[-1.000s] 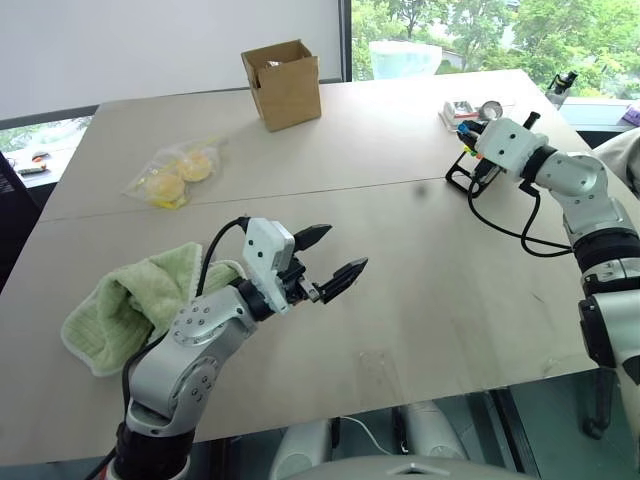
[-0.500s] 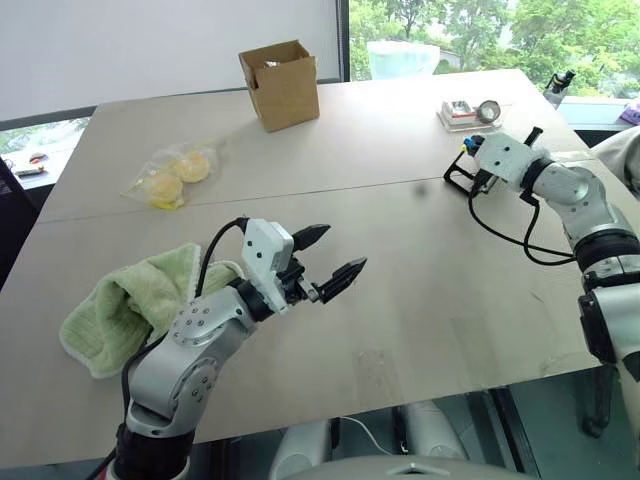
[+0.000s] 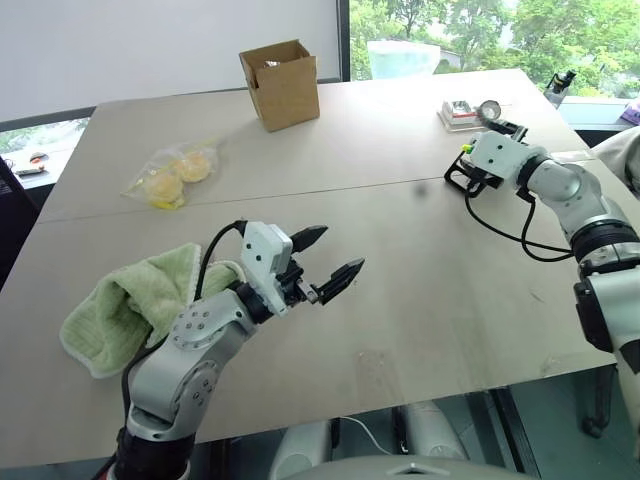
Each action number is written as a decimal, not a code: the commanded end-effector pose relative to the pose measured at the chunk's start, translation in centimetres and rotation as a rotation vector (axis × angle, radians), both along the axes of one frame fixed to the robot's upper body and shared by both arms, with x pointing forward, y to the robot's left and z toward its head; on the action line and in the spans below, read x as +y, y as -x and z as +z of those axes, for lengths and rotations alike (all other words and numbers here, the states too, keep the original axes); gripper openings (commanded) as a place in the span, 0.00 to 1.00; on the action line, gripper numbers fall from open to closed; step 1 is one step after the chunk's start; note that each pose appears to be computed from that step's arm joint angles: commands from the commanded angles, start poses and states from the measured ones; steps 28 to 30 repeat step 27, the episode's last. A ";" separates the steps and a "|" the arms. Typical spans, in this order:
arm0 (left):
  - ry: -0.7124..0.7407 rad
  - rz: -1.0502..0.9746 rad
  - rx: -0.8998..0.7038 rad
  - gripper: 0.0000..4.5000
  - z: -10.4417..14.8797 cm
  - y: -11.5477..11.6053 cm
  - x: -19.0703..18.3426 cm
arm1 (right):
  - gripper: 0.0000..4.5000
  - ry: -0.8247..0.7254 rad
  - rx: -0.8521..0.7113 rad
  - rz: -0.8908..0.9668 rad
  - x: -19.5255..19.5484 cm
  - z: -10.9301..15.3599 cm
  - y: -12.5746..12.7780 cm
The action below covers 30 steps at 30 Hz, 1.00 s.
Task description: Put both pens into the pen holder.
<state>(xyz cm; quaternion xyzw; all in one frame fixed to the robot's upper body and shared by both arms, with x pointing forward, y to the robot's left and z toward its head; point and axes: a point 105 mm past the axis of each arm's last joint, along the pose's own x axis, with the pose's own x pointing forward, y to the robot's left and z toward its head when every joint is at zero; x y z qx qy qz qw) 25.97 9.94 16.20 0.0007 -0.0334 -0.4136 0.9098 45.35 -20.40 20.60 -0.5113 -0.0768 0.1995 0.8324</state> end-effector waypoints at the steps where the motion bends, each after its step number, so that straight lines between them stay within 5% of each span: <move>1: 0.012 -0.006 -0.050 1.00 1.2 0.3 -0.2 | 0.99 -0.042 -0.094 0.028 -0.2 3.3 0.3; 8: 0.005 0.043 -0.030 1.00 0.7 -0.2 0.7 | 0.99 -0.308 0.020 0.240 2.1 4.3 2.2; 14: -0.042 0.258 0.019 1.00 -0.8 -0.1 4.9 | 0.99 -0.616 0.394 0.428 7.1 -0.5 10.0; 22: -0.132 0.399 0.109 1.00 -2.2 3.5 9.3 | 0.99 -0.640 0.584 0.291 4.9 -5.3 16.2; 30: -0.107 0.366 0.158 1.00 -2.4 5.2 8.7 | 0.99 -0.621 0.589 0.208 2.8 -6.2 18.3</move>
